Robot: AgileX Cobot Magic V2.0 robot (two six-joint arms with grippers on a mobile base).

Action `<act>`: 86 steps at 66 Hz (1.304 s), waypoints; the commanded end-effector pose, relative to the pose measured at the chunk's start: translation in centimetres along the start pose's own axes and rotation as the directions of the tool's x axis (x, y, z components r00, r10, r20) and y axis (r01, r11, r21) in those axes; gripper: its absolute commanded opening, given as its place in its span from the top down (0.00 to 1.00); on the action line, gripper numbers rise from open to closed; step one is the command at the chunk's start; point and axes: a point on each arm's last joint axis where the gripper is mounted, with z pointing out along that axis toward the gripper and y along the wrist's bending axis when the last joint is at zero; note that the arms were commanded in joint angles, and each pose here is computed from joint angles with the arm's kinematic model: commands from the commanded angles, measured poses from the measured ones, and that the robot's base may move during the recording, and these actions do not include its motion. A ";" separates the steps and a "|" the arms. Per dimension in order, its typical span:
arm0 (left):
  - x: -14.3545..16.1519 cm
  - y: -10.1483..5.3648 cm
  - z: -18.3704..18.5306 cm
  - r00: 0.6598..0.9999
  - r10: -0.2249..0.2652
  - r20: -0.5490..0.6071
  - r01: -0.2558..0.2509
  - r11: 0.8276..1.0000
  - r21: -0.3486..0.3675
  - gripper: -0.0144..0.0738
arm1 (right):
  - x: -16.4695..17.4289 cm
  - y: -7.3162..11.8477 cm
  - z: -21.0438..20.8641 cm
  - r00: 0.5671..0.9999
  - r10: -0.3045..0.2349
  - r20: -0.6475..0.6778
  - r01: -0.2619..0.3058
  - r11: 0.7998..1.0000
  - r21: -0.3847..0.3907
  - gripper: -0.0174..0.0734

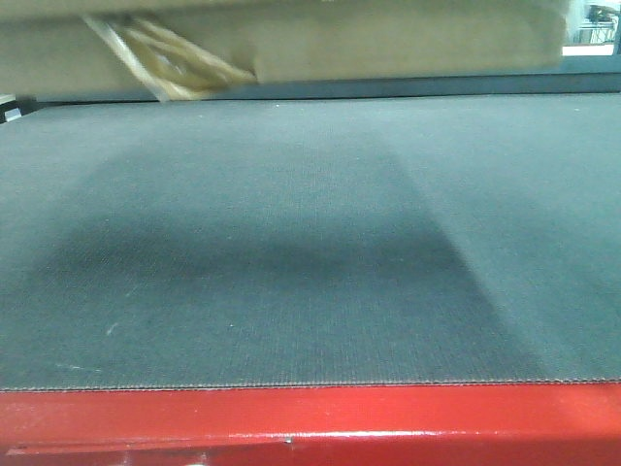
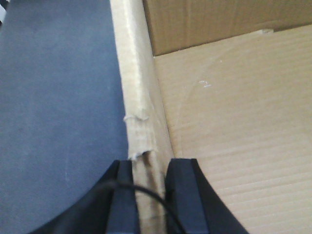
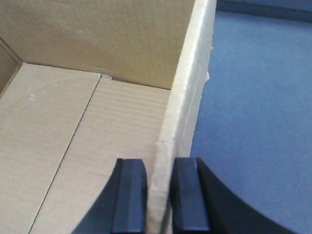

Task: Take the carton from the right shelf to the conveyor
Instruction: 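Lower the carton onto the belt and open both grippers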

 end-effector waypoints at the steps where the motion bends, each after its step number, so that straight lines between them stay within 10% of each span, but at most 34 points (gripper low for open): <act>1: 0.3 -1.0 2.5 0.998 0.043 -0.051 -0.044 0.999 -0.014 0.85 | -0.2 -0.2 1.2 1.000 -0.002 0.002 0.002 1.000 0.009 0.88; 23: 3.0 -4.1 10.6 0.991 0.059 -0.119 -0.059 0.998 0.009 0.85 | 2.1 -1.3 10.3 0.979 0.011 -0.205 0.002 0.998 0.062 0.88; 46: 3.3 -3.1 13.4 0.994 0.030 -0.107 -0.031 0.999 -0.008 0.85 | 4.1 -1.8 15.5 0.953 0.015 -0.304 0.010 0.997 0.081 0.87; 53: 3.2 -2.9 13.5 0.995 0.026 -0.097 -0.027 1.000 -0.007 0.74 | 4.1 -1.8 15.5 0.953 0.015 -0.304 0.010 0.997 0.081 0.71; 64: 3.2 -3.0 13.5 0.995 0.026 -0.094 -0.027 1.000 -0.006 0.36 | 3.9 -1.8 15.3 0.956 0.014 -0.294 0.010 0.997 0.080 0.18; 71: 3.2 -2.7 13.2 0.994 0.023 -0.107 -0.025 1.000 -0.015 0.14 | 3.6 -1.8 14.5 0.960 0.014 -0.279 0.008 0.997 0.079 0.18; 86: 2.4 -1.6 9.9 0.999 -0.006 -0.053 0.005 1.000 -0.019 0.21 | 2.1 -2.4 10.9 0.979 0.027 -0.203 -0.009 0.996 0.089 0.23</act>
